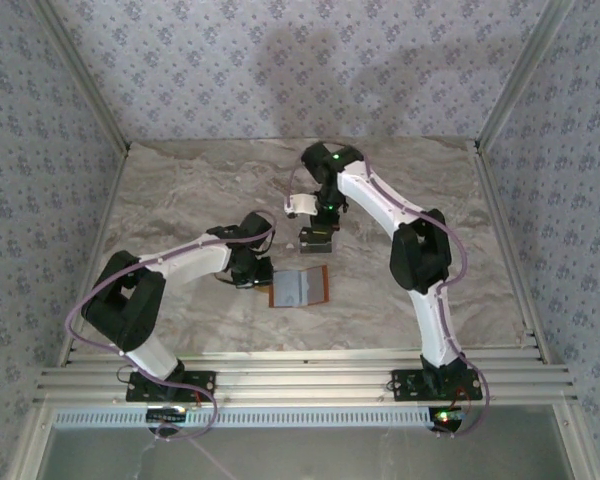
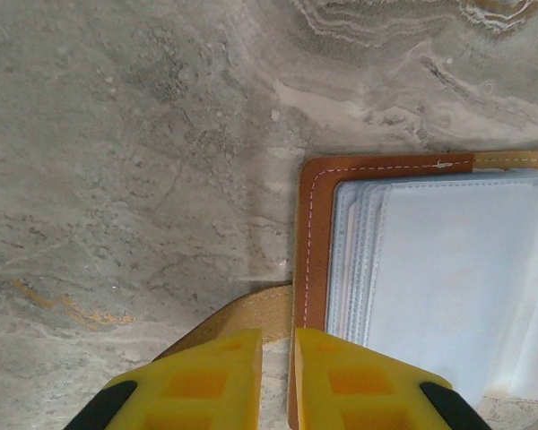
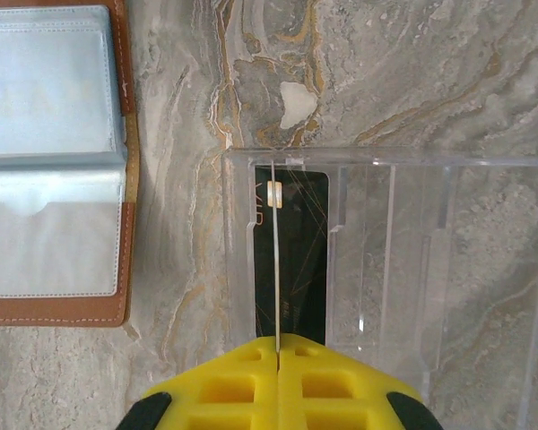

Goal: Take the credit cards out of the card holder

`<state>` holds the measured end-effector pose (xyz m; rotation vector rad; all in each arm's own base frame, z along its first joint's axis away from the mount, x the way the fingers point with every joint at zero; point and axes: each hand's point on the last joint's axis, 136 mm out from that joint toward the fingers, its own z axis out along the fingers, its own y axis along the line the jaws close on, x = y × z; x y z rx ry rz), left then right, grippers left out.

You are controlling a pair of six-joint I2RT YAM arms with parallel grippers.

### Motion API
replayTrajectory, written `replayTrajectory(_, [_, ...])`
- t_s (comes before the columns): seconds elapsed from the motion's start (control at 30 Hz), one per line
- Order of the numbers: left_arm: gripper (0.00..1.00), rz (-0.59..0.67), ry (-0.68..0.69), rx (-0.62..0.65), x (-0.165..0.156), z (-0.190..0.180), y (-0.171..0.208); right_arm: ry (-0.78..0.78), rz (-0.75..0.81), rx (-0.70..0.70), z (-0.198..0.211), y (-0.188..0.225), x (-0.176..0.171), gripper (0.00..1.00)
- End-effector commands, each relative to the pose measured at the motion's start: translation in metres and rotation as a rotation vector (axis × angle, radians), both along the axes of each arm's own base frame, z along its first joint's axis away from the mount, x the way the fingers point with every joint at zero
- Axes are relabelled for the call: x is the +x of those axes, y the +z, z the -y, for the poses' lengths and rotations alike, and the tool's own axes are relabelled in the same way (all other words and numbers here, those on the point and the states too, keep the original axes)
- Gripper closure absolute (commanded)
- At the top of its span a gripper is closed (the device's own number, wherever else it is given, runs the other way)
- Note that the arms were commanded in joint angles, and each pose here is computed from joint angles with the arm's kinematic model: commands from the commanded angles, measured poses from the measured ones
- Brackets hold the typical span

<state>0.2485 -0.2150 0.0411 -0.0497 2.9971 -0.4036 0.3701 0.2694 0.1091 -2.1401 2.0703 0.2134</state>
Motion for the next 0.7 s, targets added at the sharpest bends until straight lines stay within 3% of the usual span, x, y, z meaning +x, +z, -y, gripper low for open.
replayTrajectory(0.0, [0.81,-0.001,0.004,-0.005,-0.002,-0.003,0.008,0.147,-0.061,-0.085,0.011,-0.012,-0.015,1.0])
replayTrajectory(0.3, [0.81,-0.002,0.003,-0.005,-0.003,-0.003,0.007,0.151,-0.078,-0.103,0.007,-0.025,-0.014,1.0])
replayTrajectory(0.67, [0.81,0.008,0.012,-0.001,-0.006,-0.009,0.009,0.08,-0.061,-0.167,0.024,-0.007,-0.007,1.0])
